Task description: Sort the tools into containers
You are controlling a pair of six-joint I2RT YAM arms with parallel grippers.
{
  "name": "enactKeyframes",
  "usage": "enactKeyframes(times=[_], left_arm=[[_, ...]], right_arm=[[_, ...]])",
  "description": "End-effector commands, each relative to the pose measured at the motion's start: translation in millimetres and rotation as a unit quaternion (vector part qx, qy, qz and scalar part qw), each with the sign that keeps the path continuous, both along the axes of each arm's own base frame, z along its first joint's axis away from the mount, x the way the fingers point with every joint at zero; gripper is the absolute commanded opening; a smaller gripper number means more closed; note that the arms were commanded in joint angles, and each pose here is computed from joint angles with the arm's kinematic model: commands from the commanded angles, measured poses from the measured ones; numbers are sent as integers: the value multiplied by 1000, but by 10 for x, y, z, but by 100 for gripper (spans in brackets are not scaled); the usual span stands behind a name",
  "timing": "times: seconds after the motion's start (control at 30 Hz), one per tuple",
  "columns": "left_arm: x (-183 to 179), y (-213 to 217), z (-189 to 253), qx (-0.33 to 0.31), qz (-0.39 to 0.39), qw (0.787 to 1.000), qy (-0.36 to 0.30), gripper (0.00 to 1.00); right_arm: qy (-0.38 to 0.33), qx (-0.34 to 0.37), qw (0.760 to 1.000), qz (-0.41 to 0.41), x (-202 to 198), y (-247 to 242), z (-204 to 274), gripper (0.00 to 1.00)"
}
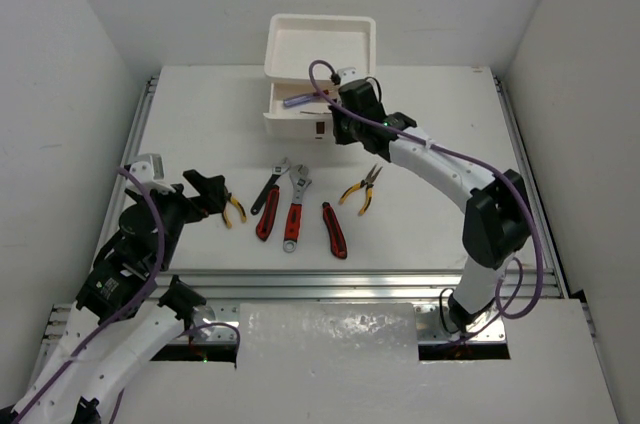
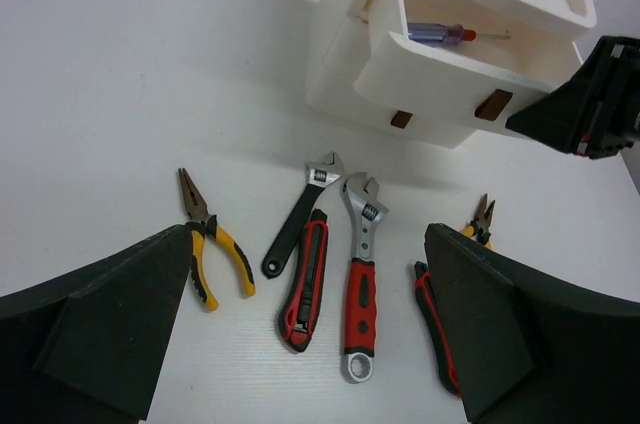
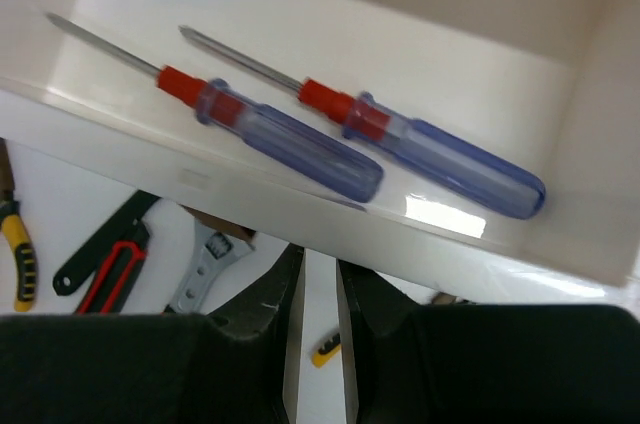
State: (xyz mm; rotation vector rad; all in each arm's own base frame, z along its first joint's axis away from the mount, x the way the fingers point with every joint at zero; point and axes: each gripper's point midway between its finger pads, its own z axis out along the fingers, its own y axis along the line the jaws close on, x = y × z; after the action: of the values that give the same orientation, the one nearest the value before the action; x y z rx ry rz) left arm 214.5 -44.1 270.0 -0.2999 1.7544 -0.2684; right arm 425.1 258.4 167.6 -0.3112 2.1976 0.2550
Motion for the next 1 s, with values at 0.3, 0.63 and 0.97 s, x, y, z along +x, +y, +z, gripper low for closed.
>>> enactKeyframes(times=[0.3, 0.63, 0.97], left_arm=[[12, -2, 114, -6, -3, 1000, -25, 100], [7, -18, 125, -7, -9, 1000, -28, 100], [2, -15, 131, -8, -9, 1000, -29, 100]], right_arm=[[-60, 49, 997, -24, 639, 208, 398, 20], [-60, 105, 993, -18, 571, 321, 421, 31], [-58, 111, 992, -8, 382, 331, 385, 48]])
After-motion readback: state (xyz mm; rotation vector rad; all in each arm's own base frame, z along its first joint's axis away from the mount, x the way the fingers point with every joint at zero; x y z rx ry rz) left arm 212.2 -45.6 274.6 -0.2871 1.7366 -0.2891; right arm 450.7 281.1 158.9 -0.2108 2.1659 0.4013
